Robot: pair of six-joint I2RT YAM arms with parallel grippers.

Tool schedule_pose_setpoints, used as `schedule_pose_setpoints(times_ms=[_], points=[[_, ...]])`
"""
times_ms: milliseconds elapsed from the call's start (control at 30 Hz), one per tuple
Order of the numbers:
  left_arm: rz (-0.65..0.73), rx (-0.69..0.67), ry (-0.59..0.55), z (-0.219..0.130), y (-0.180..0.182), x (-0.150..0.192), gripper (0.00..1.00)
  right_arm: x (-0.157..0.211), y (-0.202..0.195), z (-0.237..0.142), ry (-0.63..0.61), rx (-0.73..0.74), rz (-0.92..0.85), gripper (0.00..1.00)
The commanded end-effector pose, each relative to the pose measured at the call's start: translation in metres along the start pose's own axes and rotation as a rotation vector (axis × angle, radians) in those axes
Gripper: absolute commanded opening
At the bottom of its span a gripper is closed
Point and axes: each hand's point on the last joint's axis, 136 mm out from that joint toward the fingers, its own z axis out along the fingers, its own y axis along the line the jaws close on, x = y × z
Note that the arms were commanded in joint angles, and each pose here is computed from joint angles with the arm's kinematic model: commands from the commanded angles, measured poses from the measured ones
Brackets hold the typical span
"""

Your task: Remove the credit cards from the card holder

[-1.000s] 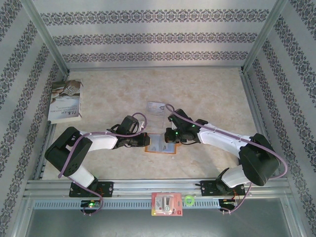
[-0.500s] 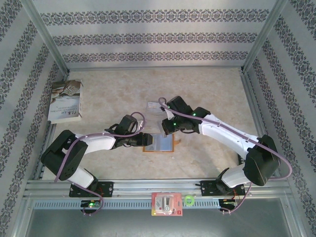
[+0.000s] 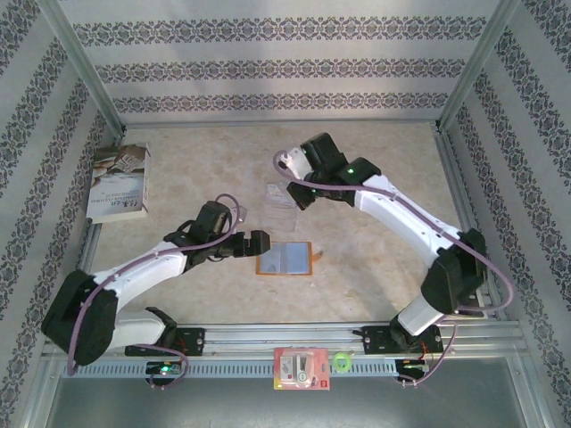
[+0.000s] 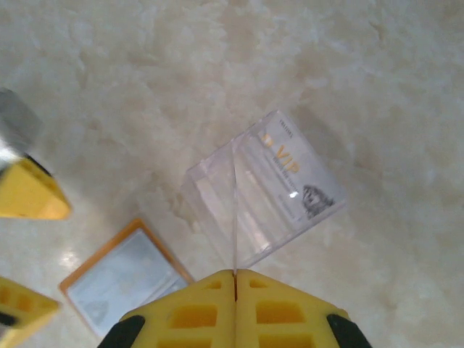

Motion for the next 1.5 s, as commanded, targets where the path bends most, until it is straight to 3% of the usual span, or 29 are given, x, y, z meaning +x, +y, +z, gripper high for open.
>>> schedule_pose_setpoints(times_ms=[0, 200, 500, 967, 1467], points=[[0.015, -0.132, -0.027, -0.026, 0.017, -0.005, 1.0, -0.006, -0.015, 0.009, 0.06, 0.04, -0.143, 0.0], [0.026, -0.236, -0.103, -0.058, 0.033, -0.013, 1.0, -0.022, -0.025, 0.035, 0.128, 0.024, -0.315, 0.0], [-0.03, -0.267, -0.095, -0.059, 0.05, -0.012, 1.0, -0.016, -0.033, 0.067, 0.232, -0.095, -0.404, 0.0], [-0.079, -0.291, -0.066, -0.052, 0.066, -0.008, 1.0, 0.006, -0.043, 0.095, 0.321, -0.166, -0.415, 0.0], [-0.092, -0.281, -0.061, -0.05, 0.068, -0.006, 1.0, 0.008, -0.037, 0.118, 0.334, -0.173, -0.425, 0.0]])
